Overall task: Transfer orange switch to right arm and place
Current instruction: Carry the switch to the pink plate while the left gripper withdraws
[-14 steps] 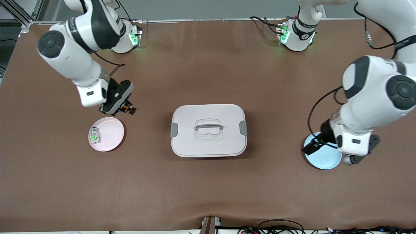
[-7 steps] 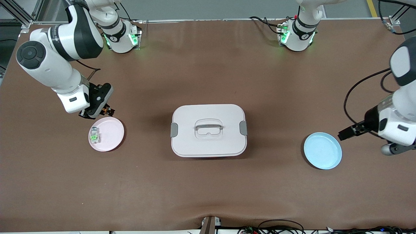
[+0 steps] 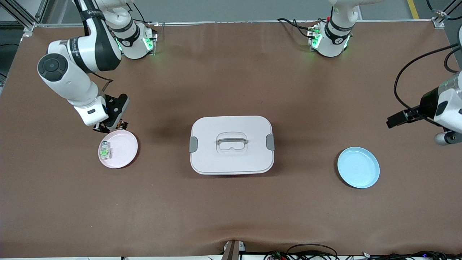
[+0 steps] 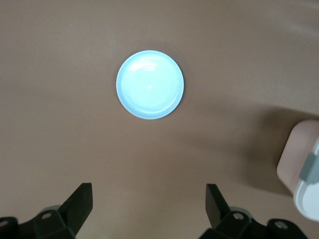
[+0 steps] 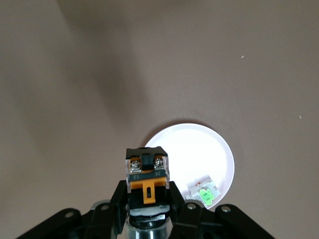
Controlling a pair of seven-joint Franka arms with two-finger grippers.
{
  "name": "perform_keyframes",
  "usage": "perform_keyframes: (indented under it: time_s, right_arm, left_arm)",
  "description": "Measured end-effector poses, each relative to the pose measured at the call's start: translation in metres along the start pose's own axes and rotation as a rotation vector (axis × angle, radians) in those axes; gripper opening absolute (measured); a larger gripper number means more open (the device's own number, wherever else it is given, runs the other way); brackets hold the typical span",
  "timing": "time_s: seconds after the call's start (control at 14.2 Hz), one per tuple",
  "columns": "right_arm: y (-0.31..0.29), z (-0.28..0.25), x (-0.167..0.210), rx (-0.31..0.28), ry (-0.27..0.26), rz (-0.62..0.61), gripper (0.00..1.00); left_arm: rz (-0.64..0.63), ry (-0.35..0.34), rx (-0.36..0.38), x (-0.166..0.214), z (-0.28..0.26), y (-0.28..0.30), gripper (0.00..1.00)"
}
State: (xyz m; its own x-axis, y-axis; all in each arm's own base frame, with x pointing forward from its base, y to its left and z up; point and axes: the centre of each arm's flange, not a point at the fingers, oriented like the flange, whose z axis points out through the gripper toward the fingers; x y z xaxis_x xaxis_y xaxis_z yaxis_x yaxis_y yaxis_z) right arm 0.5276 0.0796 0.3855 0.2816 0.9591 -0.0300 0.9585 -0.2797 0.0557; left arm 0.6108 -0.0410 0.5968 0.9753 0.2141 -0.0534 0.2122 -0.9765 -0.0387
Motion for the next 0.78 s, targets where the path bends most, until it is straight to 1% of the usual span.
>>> perform_keyframes:
  time_s: [0.14,0.28,0.49,0.78]
  right_arm:
    - [-0.001,0.019,-0.017,-0.028,0.014,-0.042,0.36]
    - [-0.006,0.039,-0.028,-0.05,0.024,-0.081,0.36]
    - [-0.019,0.072,-0.033,-0.094,0.048,-0.094,0.36]
    - [-0.019,0.127,-0.047,-0.126,0.064,-0.09,0.36]
  left_arm:
    - [0.066,-0.002,0.013,-0.016,-0.006,-0.006,1.0]
    - [0.1,0.001,0.027,-0.033,-0.012,-0.016,1.0]
    - [0.129,0.022,0.037,-0.055,-0.022,-0.025,1.0]
    - [0.142,0.047,0.036,-0.069,-0.022,-0.029,1.0]
